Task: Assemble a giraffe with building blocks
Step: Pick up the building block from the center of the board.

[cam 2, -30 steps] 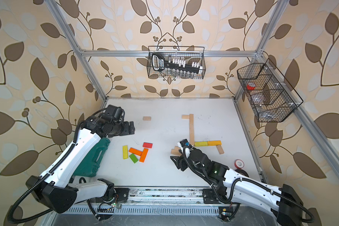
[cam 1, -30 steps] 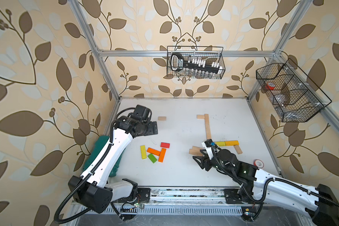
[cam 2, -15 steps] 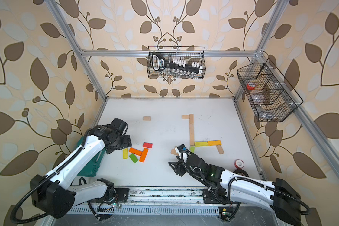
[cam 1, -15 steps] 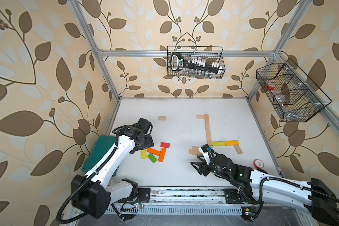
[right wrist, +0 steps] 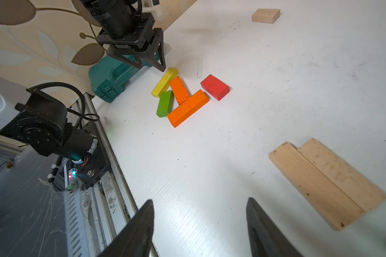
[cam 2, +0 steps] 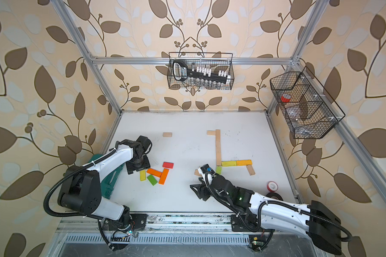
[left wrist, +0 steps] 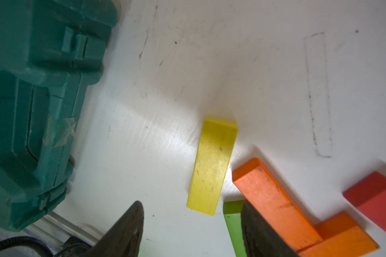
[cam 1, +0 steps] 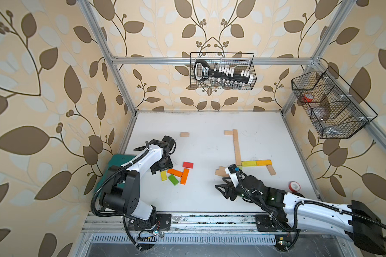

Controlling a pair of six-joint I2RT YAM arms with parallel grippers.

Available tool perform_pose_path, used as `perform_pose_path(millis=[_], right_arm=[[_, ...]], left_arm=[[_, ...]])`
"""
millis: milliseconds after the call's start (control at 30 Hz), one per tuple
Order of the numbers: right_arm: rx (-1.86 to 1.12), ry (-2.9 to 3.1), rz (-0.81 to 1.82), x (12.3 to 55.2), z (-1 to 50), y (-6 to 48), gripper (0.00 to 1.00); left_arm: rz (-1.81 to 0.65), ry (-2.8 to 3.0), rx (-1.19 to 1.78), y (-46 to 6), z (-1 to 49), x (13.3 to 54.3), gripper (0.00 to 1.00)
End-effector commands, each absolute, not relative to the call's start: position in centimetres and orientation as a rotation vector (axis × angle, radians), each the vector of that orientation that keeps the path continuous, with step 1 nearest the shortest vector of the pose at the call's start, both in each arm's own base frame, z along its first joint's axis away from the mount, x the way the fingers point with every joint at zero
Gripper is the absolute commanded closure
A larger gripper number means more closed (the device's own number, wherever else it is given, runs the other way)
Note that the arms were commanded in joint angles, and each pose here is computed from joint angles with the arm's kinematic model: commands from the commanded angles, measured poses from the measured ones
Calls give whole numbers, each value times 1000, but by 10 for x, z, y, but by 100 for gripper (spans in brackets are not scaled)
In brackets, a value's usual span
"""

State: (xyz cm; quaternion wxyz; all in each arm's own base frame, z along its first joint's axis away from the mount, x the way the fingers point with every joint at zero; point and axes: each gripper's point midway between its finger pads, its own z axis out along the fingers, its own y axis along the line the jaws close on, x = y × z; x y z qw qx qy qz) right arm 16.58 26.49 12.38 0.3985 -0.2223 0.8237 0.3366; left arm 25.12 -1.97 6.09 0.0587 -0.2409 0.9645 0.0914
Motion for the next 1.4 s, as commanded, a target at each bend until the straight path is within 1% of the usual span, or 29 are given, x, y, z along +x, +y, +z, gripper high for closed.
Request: perform_pose_path(millis=[0,200,333,467,567,633,667,800,1000,1133,1367], right_arm=[[-569,2076,895,162,126,272,38],[-567,2076,897,161,126,274,38],[-569,2075,894,161,127,273,38],[-568,2078,891,159,126,271,38],[-565,2077,888,159,126,269,38],[-564,2078,887,159,126,269,38],[-564,2078,888,159,127,269,39],[-570,2078,889,159,125,270,39],[-590,2082,885,158,125,273,39],[-591,2081,880,158,125,272,39],[-591,2084,876,158,123,270,39]], left_arm=[[232,2948,-710,-24,50,257,32],[153,3030,-718,-37,25,254,34],[186,3044,-740,-35,17,251,36],[212,3040,-748,-32,14,249,41],[248,3016,-763,-27,18,249,41],[285,2980,-777,-21,24,250,37],[302,2962,-792,-17,28,250,37],[316,2931,-836,-7,34,249,38],[256,3017,-842,-17,14,245,40],[229,3055,-849,-22,2,242,46],[212,3058,-844,-24,4,242,63]])
